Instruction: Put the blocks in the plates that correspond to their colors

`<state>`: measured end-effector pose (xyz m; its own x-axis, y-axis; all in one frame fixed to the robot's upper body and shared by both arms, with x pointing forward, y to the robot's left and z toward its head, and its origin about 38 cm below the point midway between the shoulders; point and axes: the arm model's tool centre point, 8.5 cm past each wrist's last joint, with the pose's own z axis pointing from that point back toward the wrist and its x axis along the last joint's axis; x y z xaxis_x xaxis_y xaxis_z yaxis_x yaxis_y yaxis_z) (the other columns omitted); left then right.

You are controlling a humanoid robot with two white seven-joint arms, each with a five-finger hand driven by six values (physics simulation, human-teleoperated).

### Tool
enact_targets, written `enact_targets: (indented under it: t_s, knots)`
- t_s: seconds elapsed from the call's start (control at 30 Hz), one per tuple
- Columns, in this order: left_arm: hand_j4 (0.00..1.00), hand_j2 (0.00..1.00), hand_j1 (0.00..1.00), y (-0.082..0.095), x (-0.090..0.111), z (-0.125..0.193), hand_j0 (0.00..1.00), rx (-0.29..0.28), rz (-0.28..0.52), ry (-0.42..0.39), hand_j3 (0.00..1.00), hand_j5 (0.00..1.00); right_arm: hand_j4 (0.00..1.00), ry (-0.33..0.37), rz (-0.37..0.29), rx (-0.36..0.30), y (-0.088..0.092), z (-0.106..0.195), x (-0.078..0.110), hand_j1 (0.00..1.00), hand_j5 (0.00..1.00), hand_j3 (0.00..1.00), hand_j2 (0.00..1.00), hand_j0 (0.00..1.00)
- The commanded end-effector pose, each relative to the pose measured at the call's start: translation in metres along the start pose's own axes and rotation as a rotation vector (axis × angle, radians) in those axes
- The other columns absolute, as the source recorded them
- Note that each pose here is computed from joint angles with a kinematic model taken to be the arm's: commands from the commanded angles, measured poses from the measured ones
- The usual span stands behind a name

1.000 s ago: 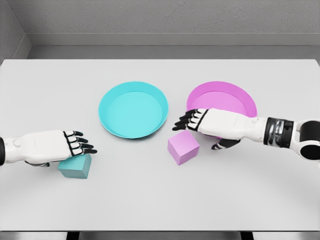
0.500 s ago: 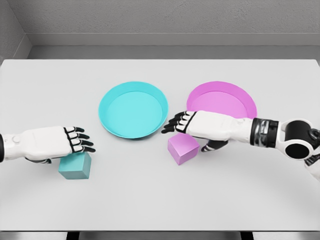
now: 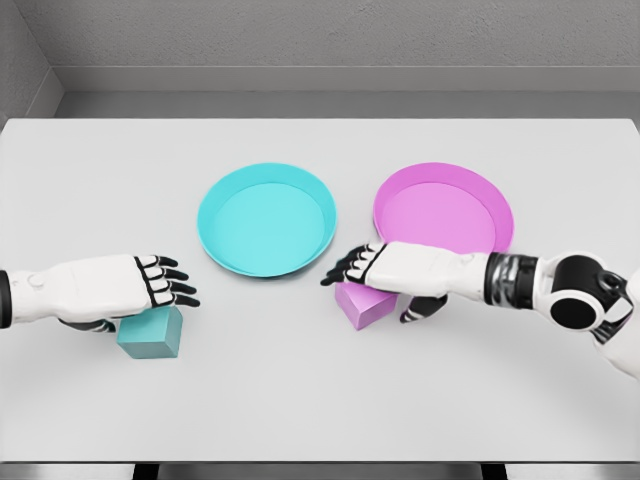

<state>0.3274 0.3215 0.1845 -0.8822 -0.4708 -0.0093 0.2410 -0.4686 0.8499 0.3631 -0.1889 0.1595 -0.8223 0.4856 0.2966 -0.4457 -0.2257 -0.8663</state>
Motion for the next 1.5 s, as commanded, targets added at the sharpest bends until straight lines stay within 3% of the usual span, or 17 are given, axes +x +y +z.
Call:
enact_targets:
  t_s: [0.0, 0.1, 0.13, 0.17, 0.23, 0.4, 0.57, 0.77, 1.0, 1.47]
  knots:
    - [0.96, 0.96, 0.96, 0.0, 0.0, 0.001, 0.96, -0.002, 0.006, 0.0, 0.96, 0.96, 1.0, -0.001, -0.01, 0.009, 0.004, -0.002, 0.001, 1.0, 1.0, 1.0, 1.0, 1.0]
    - [0.96, 0.96, 0.96, -0.001, 0.001, 0.0, 0.96, -0.003, 0.008, -0.002, 0.96, 0.96, 1.0, 0.006, -0.014, 0.012, 0.005, -0.001, -0.002, 1.0, 1.0, 1.0, 1.0, 1.0]
    - [0.96, 0.96, 0.96, -0.001, 0.001, 0.0, 0.96, -0.003, 0.008, -0.002, 0.96, 0.96, 0.93, 0.004, -0.013, 0.013, 0.005, -0.001, -0.001, 0.93, 0.93, 0.93, 0.93, 0.93]
    - [0.96, 0.96, 0.96, -0.003, 0.001, 0.0, 0.96, -0.007, 0.012, -0.003, 0.96, 0.96, 0.72, 0.004, -0.01, 0.016, 0.005, 0.0, -0.002, 0.72, 0.72, 0.72, 0.72, 0.72]
    - [0.96, 0.96, 0.96, -0.005, 0.003, -0.001, 0.96, -0.008, 0.016, -0.008, 0.96, 0.96, 0.56, 0.0, -0.005, 0.043, 0.007, 0.0, -0.001, 0.56, 0.56, 0.56, 0.56, 0.56]
    - [0.96, 0.96, 0.96, -0.006, 0.004, -0.002, 0.96, -0.006, 0.019, -0.011, 0.96, 0.96, 0.55, -0.004, -0.001, 0.042, 0.006, -0.001, 0.001, 0.55, 0.55, 0.55, 0.55, 0.55]
    - [0.93, 0.93, 0.93, -0.007, 0.004, -0.002, 0.93, -0.012, 0.021, -0.012, 0.93, 0.93, 0.43, -0.008, 0.003, 0.06, 0.007, 0.0, 0.001, 0.43, 0.43, 0.43, 0.43, 0.43]
    - [0.91, 0.91, 0.91, -0.011, 0.005, 0.001, 0.91, -0.026, 0.027, -0.011, 0.91, 0.91, 0.38, -0.022, 0.015, 0.065, 0.006, 0.001, 0.002, 0.38, 0.38, 0.38, 0.38, 0.38]
    - [0.71, 0.71, 0.71, -0.011, 0.004, 0.002, 0.71, -0.029, 0.025, -0.008, 0.71, 0.71, 0.38, -0.013, 0.045, 0.042, -0.009, 0.003, 0.0, 0.38, 0.38, 0.38, 0.38, 0.38]
    - [0.53, 0.53, 0.53, -0.006, 0.004, -0.001, 0.53, 0.004, 0.021, -0.008, 0.53, 0.53, 0.38, -0.038, 0.097, -0.018, -0.043, -0.005, 0.006, 0.38, 0.38, 0.38, 0.38, 0.38]
